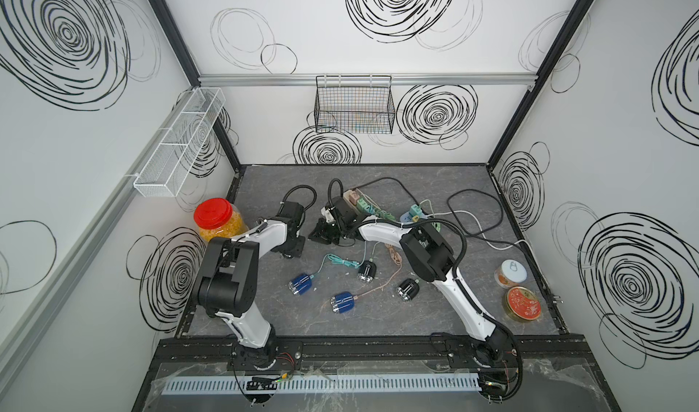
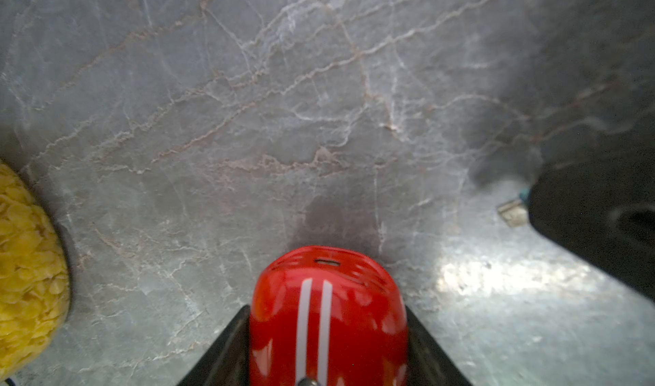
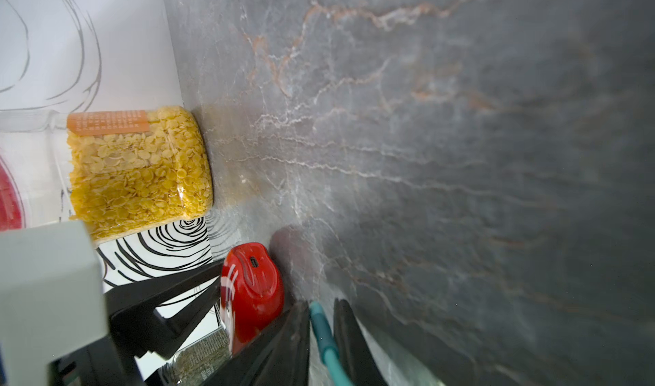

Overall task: Unplug the electric shaver
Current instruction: Place the charging cable at the center of the board, then remove the plug from the socket.

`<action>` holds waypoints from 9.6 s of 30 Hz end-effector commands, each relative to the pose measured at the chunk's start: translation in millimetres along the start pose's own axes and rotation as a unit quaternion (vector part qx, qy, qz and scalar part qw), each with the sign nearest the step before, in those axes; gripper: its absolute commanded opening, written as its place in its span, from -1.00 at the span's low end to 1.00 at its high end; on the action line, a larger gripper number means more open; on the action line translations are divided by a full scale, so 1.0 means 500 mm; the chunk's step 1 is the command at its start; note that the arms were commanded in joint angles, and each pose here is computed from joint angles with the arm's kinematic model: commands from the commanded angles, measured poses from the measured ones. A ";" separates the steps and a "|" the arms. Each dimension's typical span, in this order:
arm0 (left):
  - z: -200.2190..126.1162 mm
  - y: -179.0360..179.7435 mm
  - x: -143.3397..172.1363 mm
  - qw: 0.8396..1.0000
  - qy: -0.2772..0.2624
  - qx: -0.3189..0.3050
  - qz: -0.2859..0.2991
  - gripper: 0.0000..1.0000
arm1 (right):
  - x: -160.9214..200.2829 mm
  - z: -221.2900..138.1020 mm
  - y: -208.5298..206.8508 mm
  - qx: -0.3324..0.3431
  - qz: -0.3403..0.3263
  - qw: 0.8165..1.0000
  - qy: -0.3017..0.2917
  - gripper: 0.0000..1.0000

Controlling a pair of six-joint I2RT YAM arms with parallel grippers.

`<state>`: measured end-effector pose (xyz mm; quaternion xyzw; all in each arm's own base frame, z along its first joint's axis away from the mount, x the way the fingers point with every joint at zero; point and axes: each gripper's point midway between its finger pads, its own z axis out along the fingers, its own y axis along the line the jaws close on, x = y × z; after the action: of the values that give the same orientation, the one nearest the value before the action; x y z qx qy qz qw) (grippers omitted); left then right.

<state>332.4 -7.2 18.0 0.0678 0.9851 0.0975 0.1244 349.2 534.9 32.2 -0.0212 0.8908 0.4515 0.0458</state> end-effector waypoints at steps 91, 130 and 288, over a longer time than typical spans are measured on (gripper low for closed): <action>-0.220 -0.298 -0.471 0.926 -0.253 0.235 -0.153 0.67 | 0.043 -0.631 -0.188 0.152 -0.149 0.949 -0.231 0.30; -0.141 -0.373 -0.400 0.931 -0.248 0.259 -0.064 0.53 | 0.056 -0.574 -0.241 0.159 -0.106 0.957 -0.216 0.25; 0.090 -0.412 -0.221 0.983 -0.092 0.147 -0.054 0.07 | -0.141 -0.457 -0.199 0.236 -0.339 0.860 -0.300 -1.00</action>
<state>500.5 -258.3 71.7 0.0214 0.9090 -0.1689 0.3804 401.6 295.9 59.2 -0.1921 0.8645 0.1723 0.4314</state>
